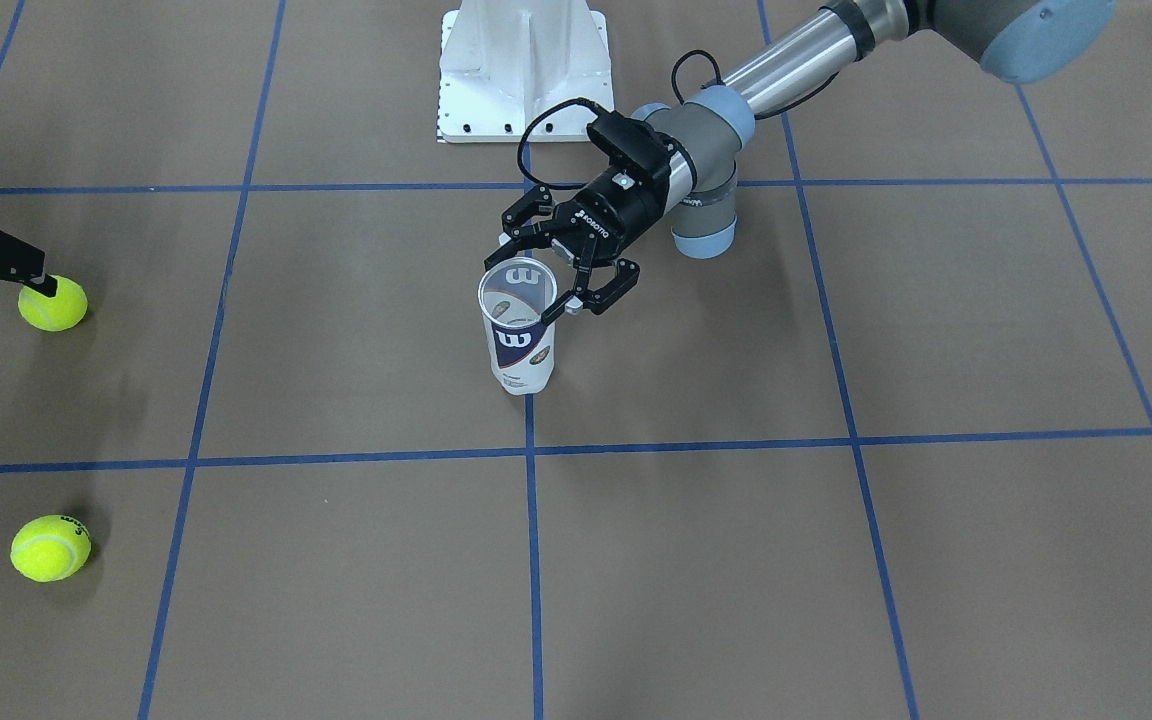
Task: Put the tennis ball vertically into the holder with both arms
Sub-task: 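Hold the can upright with the left gripper while the right gripper approaches a ball, then lower the right gripper onto the nearer tennis ball and close it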
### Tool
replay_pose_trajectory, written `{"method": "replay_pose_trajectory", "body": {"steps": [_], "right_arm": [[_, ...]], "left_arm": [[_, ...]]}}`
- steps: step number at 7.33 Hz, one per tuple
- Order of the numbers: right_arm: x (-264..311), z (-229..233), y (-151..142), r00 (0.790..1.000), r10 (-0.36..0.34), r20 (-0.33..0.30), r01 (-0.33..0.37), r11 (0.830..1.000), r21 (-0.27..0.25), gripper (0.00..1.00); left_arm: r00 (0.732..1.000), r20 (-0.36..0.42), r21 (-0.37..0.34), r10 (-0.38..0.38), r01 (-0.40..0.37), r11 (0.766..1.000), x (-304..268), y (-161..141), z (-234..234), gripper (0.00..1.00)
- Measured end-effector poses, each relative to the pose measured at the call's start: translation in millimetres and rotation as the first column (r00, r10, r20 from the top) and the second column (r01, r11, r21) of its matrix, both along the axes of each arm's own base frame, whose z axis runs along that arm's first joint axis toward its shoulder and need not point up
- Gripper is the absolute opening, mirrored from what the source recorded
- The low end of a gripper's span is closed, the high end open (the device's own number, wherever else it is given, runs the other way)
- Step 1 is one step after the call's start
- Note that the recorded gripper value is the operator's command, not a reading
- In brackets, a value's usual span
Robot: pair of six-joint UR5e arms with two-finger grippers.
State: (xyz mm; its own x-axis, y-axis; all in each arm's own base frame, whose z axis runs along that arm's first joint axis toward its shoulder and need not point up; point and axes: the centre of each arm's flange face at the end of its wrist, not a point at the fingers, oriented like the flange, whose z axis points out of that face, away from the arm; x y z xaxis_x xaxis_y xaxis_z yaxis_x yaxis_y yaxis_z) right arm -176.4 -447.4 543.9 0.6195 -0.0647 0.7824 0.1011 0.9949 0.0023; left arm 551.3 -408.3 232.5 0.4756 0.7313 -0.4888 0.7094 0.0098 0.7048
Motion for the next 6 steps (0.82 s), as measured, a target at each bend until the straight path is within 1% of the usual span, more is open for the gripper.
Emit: {"method": "replay_pose_trajectory", "body": {"steps": [1,3,5,6], "right_arm": [[-21,5,9,0.999,-0.005,-0.045,0.005,1.0,-0.015,1.0],[-33,16,20,0.995,-0.009,-0.095,0.007,1.0,-0.026,1.0],[-36,22,23,0.992,-0.009,-0.129,0.007,1.0,-0.015,0.99],[-41,28,25,0.987,-0.009,-0.162,0.009,1.0,-0.001,0.95]], "left_arm": [[1.0,-0.001,0.0,0.0,0.0,1.0,0,0,-1,0.47],[1.0,-0.002,0.001,0.001,-0.001,1.0,0,0,-1,0.47],[1.0,-0.005,0.001,0.002,-0.002,1.0,0,1,-2,0.47],[1.0,-0.005,0.002,0.003,-0.003,1.0,0,1,-2,0.47]]}}
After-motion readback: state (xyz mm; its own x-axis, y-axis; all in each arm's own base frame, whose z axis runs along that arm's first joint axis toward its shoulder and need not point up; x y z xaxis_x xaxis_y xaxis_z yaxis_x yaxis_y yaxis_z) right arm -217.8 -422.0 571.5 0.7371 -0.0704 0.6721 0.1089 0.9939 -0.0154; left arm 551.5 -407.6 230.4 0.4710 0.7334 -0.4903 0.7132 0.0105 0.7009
